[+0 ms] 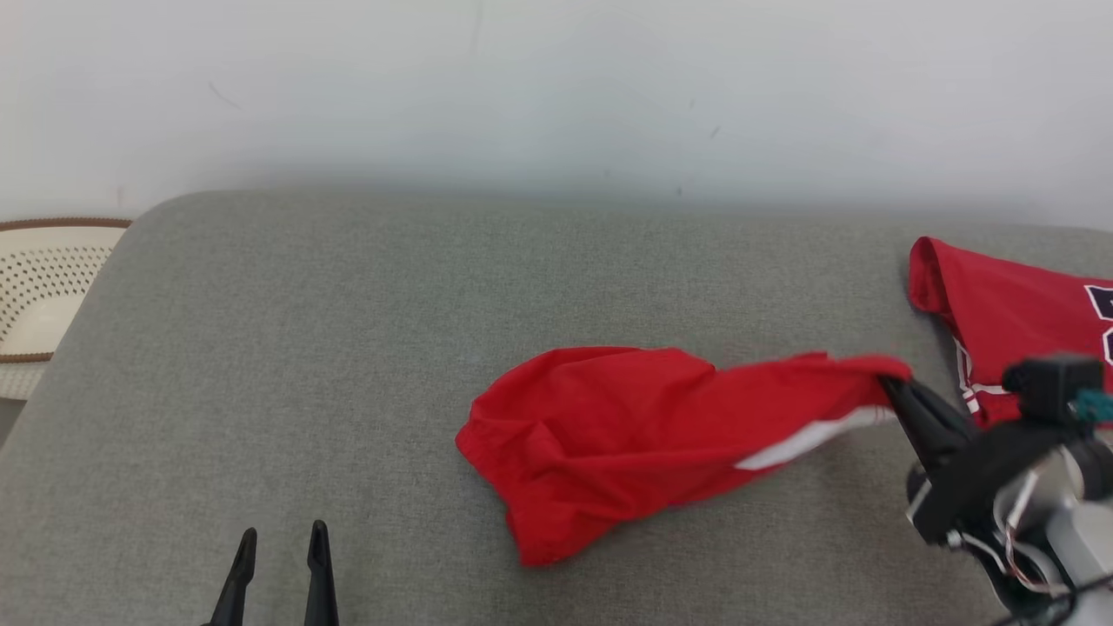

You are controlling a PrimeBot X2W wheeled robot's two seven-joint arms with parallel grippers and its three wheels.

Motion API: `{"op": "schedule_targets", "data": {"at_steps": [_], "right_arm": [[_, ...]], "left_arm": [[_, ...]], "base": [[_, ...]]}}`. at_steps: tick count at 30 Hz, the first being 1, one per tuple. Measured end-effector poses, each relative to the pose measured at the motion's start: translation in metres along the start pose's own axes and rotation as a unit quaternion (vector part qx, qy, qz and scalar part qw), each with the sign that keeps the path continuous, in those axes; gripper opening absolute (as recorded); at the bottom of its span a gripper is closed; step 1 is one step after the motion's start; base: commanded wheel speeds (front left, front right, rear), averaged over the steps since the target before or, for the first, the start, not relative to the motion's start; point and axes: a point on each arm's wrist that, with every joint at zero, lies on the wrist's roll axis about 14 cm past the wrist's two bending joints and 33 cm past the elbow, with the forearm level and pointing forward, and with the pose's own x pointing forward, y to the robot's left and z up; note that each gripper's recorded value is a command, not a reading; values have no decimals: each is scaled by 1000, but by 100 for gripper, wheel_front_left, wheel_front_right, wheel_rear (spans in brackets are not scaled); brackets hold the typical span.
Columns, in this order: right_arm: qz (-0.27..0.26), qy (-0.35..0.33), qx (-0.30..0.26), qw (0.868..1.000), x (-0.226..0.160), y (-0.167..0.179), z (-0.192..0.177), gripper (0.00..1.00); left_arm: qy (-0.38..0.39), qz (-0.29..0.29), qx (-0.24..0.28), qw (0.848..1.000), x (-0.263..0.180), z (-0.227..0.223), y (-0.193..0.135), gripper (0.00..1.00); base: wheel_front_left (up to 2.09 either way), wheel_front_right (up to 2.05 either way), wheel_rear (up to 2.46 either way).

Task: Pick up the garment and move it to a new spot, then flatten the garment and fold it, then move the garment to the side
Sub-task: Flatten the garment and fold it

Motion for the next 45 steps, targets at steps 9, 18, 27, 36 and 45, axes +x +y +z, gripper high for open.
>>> {"op": "schedule_targets", "data": {"at_steps": [9,18,27,36,45], "right_arm": [[-14,50,78,996,-40,20,-47,23],[-44,-14,45,998,-43,21,-22,100],[-57,-120,39,990,-44,27,14,100],[-69,-168,29,983,-45,33,18,100],[-77,-163,19,983,-39,33,8,100]], "left_arm": [[4,-5,-1,1000,-2,-2,-2,100],[5,-10,2,1000,0,-4,-3,100],[5,-21,2,1000,3,-4,-9,100],[1,-43,-16,999,15,-4,-24,100],[60,-108,-51,991,35,-44,-61,100]], "base": [[0,0,0],[0,0,0],[0,0,0],[0,0,0],[0,0,0]]}}
